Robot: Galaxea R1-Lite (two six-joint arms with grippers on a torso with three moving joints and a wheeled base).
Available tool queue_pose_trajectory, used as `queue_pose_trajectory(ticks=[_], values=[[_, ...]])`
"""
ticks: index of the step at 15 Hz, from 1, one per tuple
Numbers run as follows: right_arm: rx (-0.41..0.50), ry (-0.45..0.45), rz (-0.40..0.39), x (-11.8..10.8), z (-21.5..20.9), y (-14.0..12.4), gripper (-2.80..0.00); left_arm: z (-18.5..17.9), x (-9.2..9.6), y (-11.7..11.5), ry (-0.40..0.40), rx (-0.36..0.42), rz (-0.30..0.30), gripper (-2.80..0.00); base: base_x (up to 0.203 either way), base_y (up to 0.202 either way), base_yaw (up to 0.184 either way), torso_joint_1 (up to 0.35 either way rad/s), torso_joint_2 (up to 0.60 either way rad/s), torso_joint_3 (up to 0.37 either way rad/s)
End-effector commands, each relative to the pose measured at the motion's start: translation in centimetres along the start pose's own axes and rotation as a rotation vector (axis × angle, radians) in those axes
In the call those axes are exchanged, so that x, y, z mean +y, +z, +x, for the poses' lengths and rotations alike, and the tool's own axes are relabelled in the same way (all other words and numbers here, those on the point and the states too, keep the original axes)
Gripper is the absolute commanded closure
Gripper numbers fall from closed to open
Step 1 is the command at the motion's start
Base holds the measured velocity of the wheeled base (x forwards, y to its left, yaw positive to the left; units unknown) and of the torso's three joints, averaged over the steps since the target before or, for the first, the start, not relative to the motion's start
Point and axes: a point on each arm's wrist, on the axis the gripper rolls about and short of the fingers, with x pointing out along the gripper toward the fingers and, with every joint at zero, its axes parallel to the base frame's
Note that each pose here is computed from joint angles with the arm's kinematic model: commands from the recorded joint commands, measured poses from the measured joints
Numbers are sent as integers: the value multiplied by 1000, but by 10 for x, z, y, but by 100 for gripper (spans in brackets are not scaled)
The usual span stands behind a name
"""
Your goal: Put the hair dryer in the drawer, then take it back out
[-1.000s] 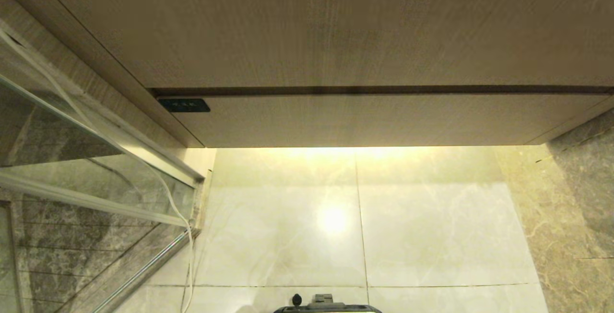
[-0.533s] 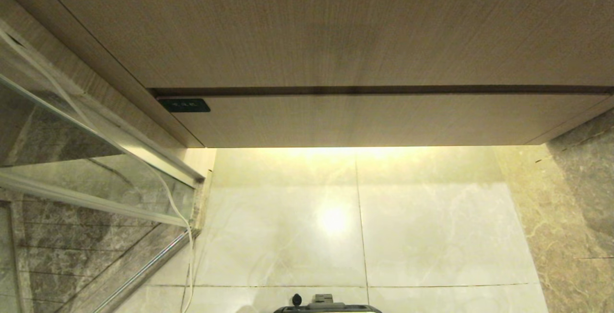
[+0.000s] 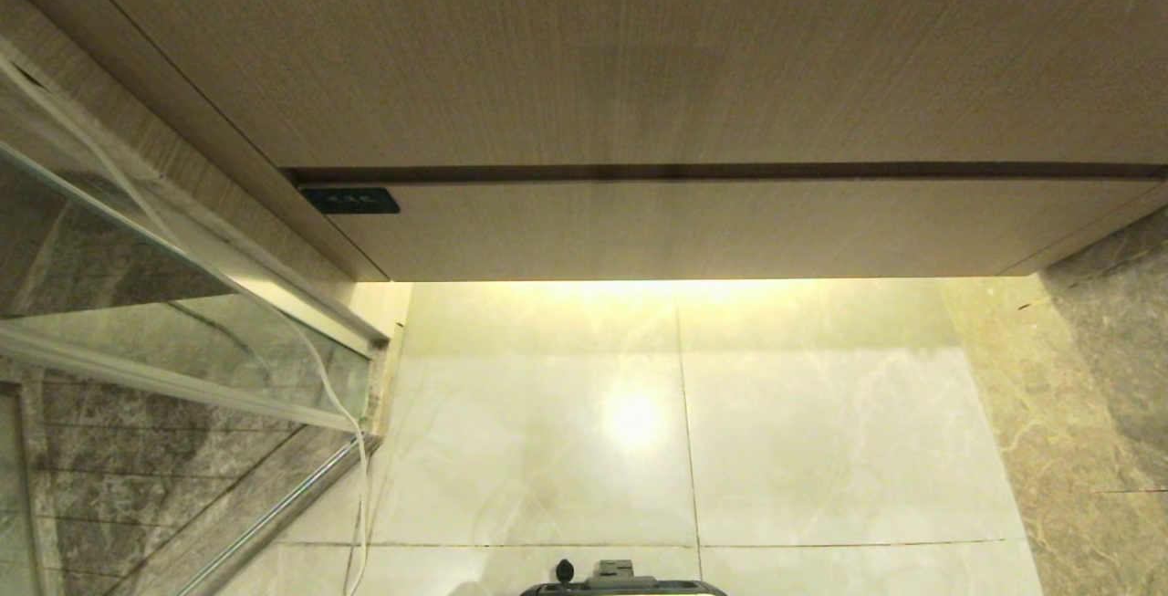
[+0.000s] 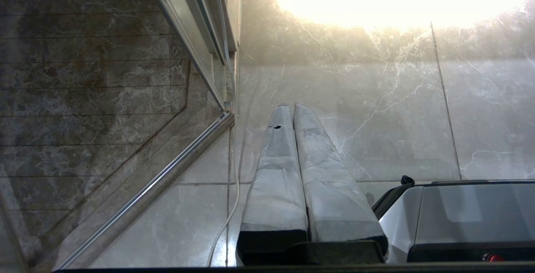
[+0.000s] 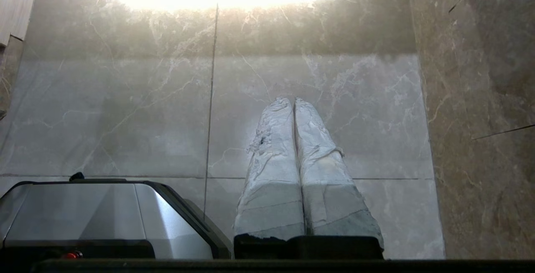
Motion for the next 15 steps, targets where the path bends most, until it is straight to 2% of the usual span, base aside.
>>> queue_pose_trajectory(ticks=[1, 15], values=[[3, 0, -1, 0, 0, 0, 0, 0, 0, 0, 0, 0, -2, 0, 0, 0, 0, 0, 0, 0], [-2, 0, 0, 0, 0, 1, 0, 0, 0, 0, 0, 0, 0, 0, 0, 0, 0, 0, 0, 0]])
